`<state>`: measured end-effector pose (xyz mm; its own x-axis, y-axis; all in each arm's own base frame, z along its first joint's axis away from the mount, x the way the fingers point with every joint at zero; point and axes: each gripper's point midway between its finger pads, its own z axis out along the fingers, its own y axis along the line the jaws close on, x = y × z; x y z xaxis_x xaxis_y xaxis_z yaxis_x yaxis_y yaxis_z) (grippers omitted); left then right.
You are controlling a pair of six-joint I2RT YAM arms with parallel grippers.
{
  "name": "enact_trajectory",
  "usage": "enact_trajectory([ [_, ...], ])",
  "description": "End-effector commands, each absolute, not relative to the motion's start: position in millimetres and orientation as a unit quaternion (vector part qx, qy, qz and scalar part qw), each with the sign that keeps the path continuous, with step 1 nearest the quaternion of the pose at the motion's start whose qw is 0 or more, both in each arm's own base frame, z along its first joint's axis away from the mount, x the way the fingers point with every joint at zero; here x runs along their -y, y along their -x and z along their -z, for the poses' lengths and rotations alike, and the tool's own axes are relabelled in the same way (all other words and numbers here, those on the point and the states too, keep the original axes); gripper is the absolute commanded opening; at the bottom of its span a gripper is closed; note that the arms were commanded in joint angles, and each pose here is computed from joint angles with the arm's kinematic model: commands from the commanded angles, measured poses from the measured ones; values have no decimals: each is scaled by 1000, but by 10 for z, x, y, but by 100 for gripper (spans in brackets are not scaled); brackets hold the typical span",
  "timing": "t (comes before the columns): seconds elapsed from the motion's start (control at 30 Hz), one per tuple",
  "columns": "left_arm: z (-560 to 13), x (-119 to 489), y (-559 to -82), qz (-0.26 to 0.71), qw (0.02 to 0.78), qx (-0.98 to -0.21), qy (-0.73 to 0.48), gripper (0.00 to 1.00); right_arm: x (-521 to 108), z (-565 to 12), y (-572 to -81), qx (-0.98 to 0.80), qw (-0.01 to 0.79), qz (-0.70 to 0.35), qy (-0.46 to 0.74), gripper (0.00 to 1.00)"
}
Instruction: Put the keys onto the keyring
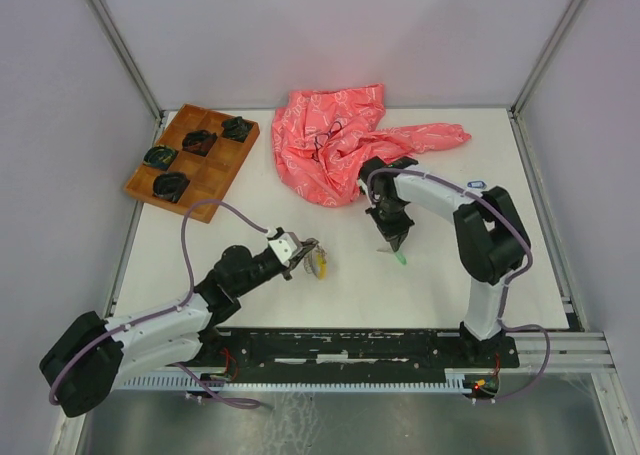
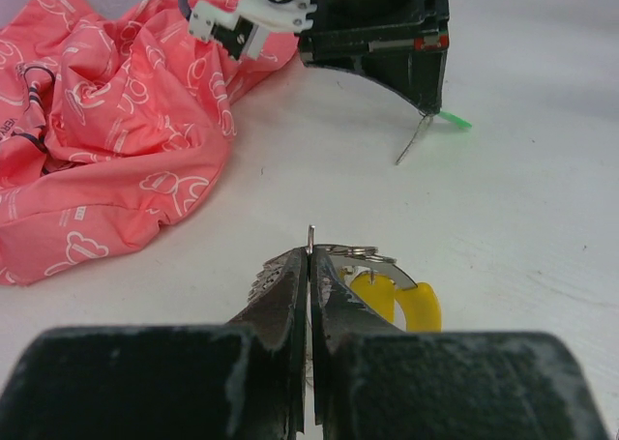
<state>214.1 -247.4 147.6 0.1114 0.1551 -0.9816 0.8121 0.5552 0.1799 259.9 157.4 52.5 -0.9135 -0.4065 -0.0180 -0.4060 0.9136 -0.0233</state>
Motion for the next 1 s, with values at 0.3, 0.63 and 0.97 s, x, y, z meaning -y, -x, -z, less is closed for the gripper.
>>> enact_trajectory([
  [0.3, -1661, 2581, -2174, 267, 641, -594, -406, 3, -1961, -443, -2696, -962, 5, 19, 274, 20],
  [0.63, -1665, 2590, -2162, 269, 641, -592, -408, 3, -1892, -689, -2670, -957, 129, -14, 259, 33],
  [0.97, -1659, 2601, -2154, 272, 639, -591, -411, 3, -1836, -454, -2601, -963, 141, -39, 227, 49],
])
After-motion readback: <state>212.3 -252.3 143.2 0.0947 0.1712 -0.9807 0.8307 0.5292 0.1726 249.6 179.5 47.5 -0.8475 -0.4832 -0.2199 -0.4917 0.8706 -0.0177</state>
